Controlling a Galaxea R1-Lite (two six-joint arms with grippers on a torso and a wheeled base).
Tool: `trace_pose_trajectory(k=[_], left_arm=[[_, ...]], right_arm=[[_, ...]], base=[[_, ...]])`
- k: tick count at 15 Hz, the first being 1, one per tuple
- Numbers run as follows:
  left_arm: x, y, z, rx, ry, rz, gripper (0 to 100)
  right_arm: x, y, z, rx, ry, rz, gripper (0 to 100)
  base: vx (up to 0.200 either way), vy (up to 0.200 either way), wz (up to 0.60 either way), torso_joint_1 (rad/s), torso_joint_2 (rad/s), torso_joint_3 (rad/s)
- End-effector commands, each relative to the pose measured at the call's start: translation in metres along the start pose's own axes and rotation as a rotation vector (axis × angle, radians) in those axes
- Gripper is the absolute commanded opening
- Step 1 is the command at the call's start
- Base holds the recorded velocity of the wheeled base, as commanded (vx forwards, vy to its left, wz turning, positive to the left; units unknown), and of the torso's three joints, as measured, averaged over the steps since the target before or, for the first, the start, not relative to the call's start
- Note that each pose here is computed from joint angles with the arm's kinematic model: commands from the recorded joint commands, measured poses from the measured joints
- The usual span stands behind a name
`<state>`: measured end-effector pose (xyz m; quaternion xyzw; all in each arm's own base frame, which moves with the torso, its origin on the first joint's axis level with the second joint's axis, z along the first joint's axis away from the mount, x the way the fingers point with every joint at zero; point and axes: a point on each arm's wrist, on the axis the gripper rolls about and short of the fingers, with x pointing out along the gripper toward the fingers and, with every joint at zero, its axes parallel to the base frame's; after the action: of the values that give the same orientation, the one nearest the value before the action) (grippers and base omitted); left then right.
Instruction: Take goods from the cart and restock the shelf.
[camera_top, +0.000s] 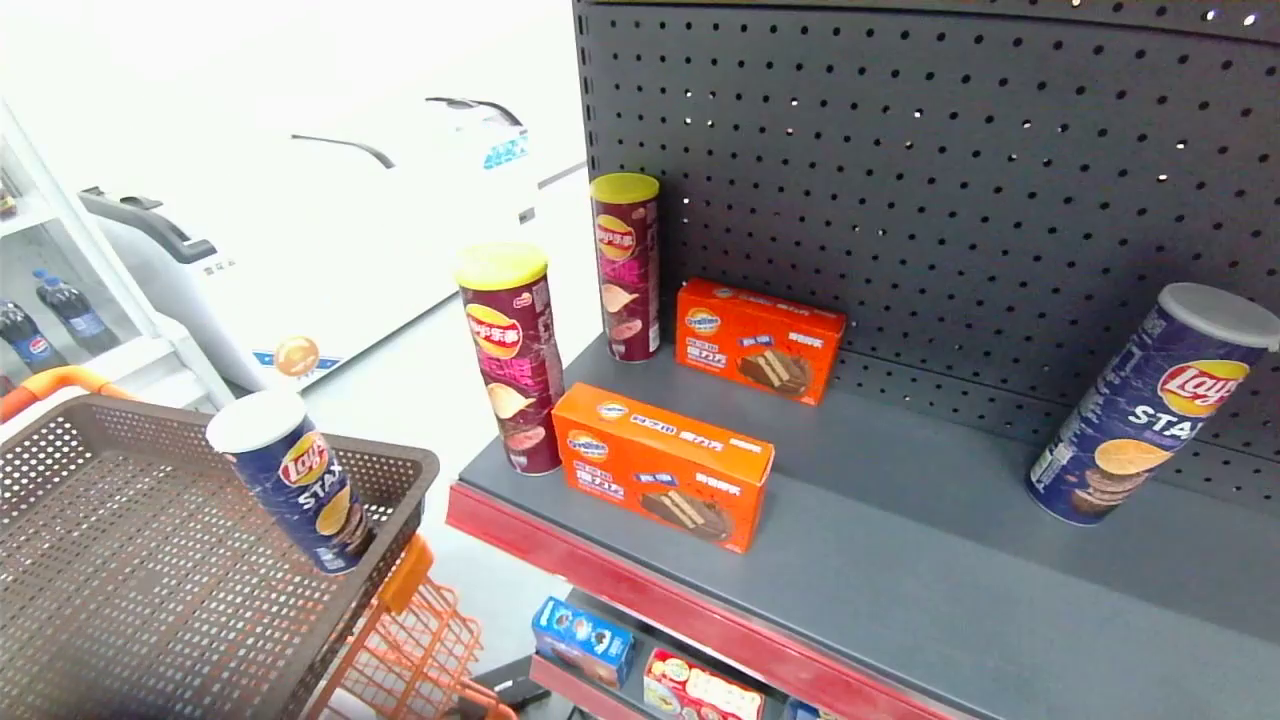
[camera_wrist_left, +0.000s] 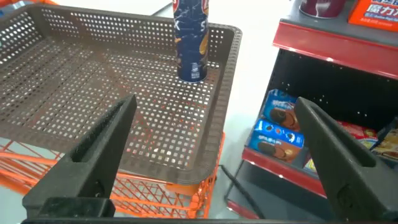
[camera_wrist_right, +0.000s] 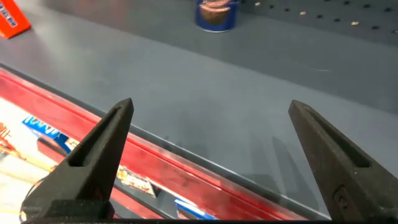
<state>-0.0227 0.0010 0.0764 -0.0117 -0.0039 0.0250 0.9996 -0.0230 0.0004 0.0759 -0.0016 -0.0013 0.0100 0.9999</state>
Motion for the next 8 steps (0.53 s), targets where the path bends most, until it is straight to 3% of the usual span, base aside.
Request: trace_pose_trajectory(k=[1,6,7,8], left_arm=[[0.000,0.000,0.000,0.000,0.000,-0.002,100],[0.000,0.000,0.000,0.002,0.000,-0.004,100],[-0.001,0.000,0.005,-0.001,-0.017,-0.001,100],[-0.004,0.000,0.029,0.015,-0.052,-0.009,100]], right_arm=[[0.000,0.000,0.000,-0.001,0.001,0.000,100],[0.000,0.000,0.000,-0.001,0.001,0.001,100],[0.000,0.000,0.000,-0.001,0.001,0.001,100],[0.000,0.000,0.000,0.000,0.001,0.000,100]], base=[[0.000,0.000,0.00,0.000,0.00,0.000],[0.000,0.000,0.00,0.000,0.00,0.000],[0.000,0.000,0.00,0.000,0.00,0.000],[0.000,0.000,0.00,0.000,0.00,0.000]])
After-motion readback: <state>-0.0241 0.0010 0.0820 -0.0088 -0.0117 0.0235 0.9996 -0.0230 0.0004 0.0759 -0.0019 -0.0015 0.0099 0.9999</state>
